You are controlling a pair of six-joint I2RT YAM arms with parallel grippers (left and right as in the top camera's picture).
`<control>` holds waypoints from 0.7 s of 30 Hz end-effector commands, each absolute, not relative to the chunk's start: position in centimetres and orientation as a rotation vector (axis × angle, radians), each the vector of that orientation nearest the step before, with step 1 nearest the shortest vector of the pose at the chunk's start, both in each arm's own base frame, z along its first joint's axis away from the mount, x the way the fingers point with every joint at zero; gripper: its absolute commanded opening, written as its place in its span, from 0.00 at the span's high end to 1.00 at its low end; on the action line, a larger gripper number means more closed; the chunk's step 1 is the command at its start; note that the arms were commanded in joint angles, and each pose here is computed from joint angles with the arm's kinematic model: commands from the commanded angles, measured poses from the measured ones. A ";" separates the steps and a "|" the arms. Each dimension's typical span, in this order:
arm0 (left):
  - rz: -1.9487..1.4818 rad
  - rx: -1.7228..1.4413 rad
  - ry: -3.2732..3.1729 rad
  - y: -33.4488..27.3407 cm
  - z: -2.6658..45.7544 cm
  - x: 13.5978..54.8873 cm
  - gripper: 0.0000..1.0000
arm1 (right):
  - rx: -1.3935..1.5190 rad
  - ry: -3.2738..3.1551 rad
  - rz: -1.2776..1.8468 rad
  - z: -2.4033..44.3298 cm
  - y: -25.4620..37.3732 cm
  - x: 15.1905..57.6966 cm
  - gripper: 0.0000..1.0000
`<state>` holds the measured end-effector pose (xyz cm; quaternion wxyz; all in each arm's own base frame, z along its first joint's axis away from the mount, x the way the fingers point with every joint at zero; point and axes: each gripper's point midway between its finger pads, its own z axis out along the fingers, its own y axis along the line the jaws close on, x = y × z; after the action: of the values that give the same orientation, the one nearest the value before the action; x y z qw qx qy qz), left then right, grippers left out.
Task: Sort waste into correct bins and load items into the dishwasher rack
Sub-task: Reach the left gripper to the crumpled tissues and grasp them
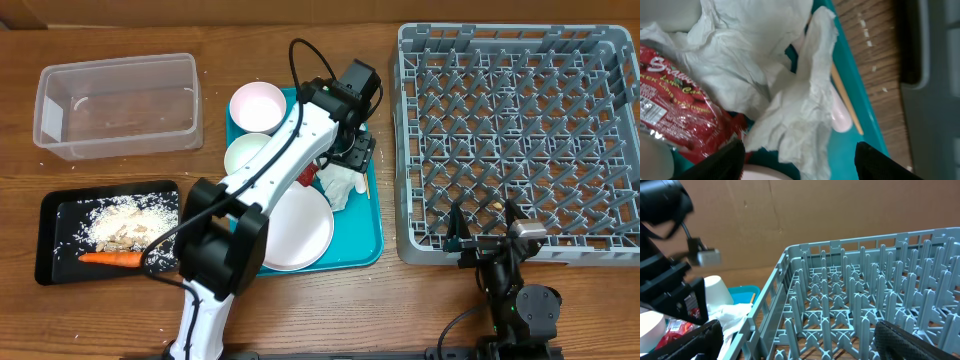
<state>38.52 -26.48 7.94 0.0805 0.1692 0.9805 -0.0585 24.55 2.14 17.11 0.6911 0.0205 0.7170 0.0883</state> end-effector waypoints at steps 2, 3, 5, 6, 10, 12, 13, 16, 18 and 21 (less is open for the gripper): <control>-0.084 0.618 2.904 -25.9 5.9 39.6 0.28 | 0.043 1.599 0.195 16.9 2.2 24.6 0.00; -0.086 0.626 2.899 -26.0 5.7 39.8 0.28 | 0.043 1.599 0.195 16.9 2.2 24.6 0.00; -0.087 0.626 2.897 -26.2 5.3 39.9 0.29 | 0.044 1.599 0.195 16.9 2.2 24.6 0.00; -0.087 0.626 2.896 -26.2 5.2 40.0 0.30 | 0.044 1.599 0.195 16.9 2.2 24.6 0.00; -0.085 0.655 2.890 -26.5 4.2 40.3 0.34 | 0.044 1.599 0.195 16.9 2.2 24.6 0.00; -0.067 0.713 2.894 -26.4 2.8 40.4 0.37 | 0.044 1.599 0.195 16.9 2.2 24.6 0.00; -0.065 0.719 2.898 -26.4 2.6 40.3 0.38 | 0.044 1.599 0.195 16.9 2.2 24.6 0.00; -0.041 0.715 2.892 -26.2 2.4 40.6 0.43 | 0.044 1.599 0.195 16.9 2.2 24.6 0.00; -0.013 0.707 2.876 -26.0 2.5 41.0 0.45 | 0.043 1.599 0.195 16.9 2.2 24.6 0.00; 0.002 0.704 2.869 -25.9 2.5 41.2 0.53 | 0.044 1.599 0.195 16.9 2.2 24.6 0.00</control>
<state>40.60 -26.45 2.53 0.0846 0.2299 0.9694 -0.0169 24.55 2.14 17.11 0.6911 0.0206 0.7170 0.0885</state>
